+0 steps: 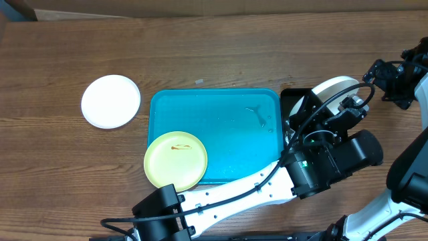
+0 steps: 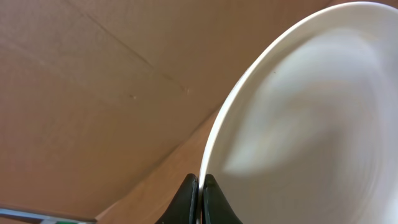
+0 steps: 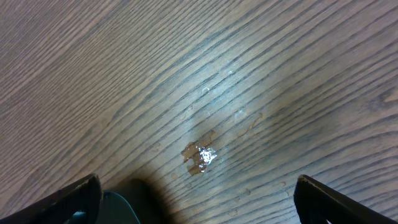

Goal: Clean dirty plates on tray and stack at the side
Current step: 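Swing the held white plate left and stack it on the other white plate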

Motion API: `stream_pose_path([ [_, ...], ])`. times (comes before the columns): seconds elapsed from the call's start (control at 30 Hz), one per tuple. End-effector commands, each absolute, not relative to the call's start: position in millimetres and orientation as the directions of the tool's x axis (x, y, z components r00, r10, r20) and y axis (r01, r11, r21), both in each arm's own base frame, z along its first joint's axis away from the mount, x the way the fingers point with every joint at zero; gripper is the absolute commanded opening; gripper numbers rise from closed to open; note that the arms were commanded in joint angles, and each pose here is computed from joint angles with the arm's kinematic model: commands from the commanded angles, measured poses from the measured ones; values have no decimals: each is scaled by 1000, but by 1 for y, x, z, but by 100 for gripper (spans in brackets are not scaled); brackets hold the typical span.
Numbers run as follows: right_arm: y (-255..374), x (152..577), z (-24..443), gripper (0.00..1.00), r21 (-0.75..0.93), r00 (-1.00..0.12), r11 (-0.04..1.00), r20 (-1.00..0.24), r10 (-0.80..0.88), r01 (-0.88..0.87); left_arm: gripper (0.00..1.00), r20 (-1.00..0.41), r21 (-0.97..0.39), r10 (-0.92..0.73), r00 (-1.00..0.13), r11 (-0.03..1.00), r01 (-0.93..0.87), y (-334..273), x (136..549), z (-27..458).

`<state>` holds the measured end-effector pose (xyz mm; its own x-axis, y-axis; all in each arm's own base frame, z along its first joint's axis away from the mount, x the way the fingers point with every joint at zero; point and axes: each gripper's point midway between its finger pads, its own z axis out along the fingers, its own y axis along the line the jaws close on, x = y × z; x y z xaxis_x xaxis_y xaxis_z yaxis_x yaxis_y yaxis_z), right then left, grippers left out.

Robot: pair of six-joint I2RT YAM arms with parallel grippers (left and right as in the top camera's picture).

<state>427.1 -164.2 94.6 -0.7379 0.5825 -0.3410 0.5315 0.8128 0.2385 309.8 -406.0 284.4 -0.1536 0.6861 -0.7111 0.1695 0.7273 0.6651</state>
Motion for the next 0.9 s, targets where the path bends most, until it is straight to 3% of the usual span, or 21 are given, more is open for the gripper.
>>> stream_pose_path([
  [0.0,-165,432,110,100,246,-724,816,-378,577,522,4,-734,646,661,-155,750,138,-402,315,298],
  [0.13,-165,432,110,100,246,-724,816,-378,577,522,4,-767,549,606,-212,790,272,-409,318,270],
  [0.27,-165,432,110,100,246,-724,816,-378,577,522,4,-764,304,495,-413,841,447,-409,323,222],
  [0.4,-165,432,110,100,246,-724,816,-378,577,523,4,-691,18,367,-623,870,492,-395,341,192],
  [0.63,-165,432,110,100,246,-724,816,-378,577,522,4,-435,-426,83,-897,858,286,-307,401,176],
  [0.73,-165,432,110,100,246,-724,816,-378,577,523,4,-346,-479,-55,-937,869,127,-237,429,171],
  [0.87,-165,432,110,100,246,-724,816,-378,577,523,4,-239,-441,-269,-933,886,-142,-124,447,156],
])
